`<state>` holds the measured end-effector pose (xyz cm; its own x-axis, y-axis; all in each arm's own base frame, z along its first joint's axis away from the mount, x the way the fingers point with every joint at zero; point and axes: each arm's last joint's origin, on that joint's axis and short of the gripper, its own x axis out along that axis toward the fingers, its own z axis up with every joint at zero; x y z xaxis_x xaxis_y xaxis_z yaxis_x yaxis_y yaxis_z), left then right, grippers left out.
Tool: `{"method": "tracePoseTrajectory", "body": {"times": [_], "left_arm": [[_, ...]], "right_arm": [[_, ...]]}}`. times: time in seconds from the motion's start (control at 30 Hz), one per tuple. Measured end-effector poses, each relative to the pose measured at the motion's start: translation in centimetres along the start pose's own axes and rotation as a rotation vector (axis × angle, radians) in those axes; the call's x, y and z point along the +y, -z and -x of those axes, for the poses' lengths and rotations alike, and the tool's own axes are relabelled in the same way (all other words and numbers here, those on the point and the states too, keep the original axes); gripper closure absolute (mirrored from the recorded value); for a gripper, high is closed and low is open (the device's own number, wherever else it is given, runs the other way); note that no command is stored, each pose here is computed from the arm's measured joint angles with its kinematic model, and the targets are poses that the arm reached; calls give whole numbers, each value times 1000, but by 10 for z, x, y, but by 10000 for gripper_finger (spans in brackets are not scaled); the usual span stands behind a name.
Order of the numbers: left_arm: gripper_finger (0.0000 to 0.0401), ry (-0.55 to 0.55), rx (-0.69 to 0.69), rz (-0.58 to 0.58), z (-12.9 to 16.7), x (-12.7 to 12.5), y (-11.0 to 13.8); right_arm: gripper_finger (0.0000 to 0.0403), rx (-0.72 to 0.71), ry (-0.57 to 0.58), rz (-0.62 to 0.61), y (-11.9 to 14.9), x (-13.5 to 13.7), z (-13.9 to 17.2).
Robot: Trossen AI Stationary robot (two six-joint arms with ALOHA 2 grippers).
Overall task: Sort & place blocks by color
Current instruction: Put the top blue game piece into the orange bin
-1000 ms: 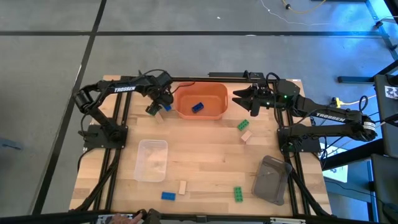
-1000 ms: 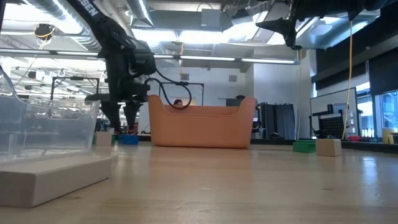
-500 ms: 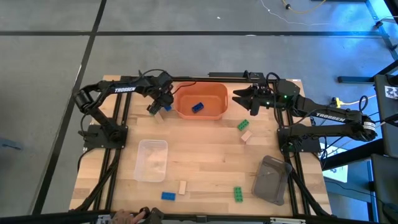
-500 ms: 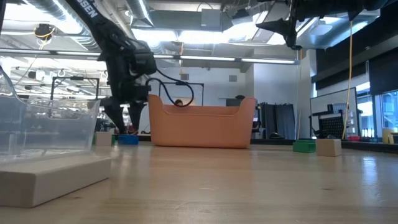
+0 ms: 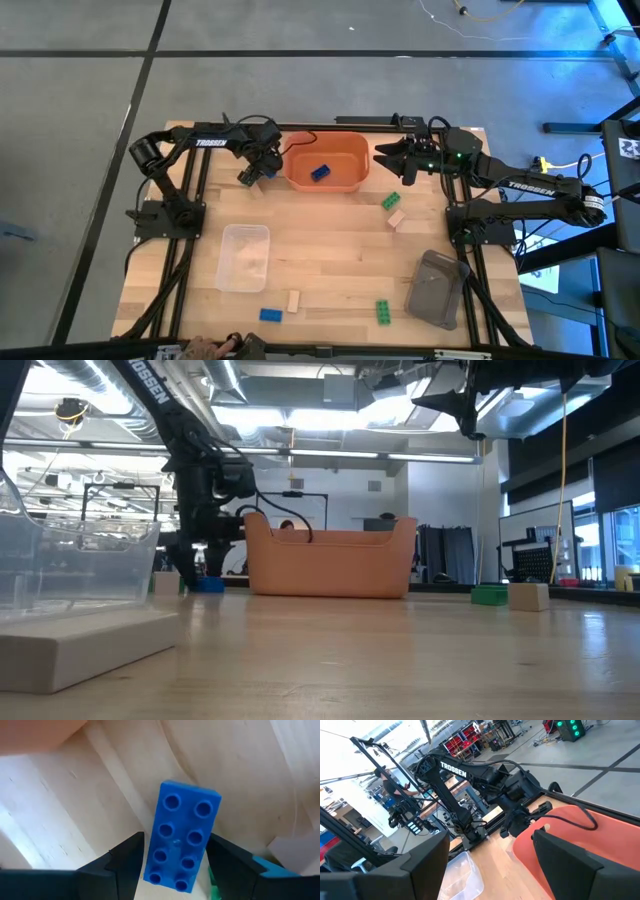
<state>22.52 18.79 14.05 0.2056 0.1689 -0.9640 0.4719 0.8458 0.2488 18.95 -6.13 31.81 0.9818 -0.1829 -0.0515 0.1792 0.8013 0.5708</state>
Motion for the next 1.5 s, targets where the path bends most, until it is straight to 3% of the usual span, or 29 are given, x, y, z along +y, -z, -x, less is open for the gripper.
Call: {"method": "tracePoseTrajectory", "body": {"times": [0.2, 0.43, 0.6, 0.73, 0.93, 1.1, 1.27, 1.5], "left_arm": [[200, 8, 23, 32, -3, 0, 1], [274, -41, 75, 141, 8, 5, 2], [274, -196, 143, 250, 35, 26, 9], [274, -376, 109, 482, 80, 49, 30], [274, -596, -195, 911, 158, 53, 61], [274, -634, -588, 1127, 209, 31, 59], [274, -579, -922, 1132, 234, 8, 21], [274, -355, -1272, 968, 221, -25, -56]], "right_arm": [[114, 0, 0, 0, 0, 0, 0], [114, 0, 1, 2, 0, 0, 0], [114, 0, 1, 4, 0, 0, 0], [114, 0, 1, 6, 0, 0, 0], [114, 0, 1, 7, 0, 0, 0], [114, 0, 1, 7, 0, 0, 0], [114, 0, 1, 8, 0, 0, 0], [114, 2, -2, 44, 0, 0, 0]]}}
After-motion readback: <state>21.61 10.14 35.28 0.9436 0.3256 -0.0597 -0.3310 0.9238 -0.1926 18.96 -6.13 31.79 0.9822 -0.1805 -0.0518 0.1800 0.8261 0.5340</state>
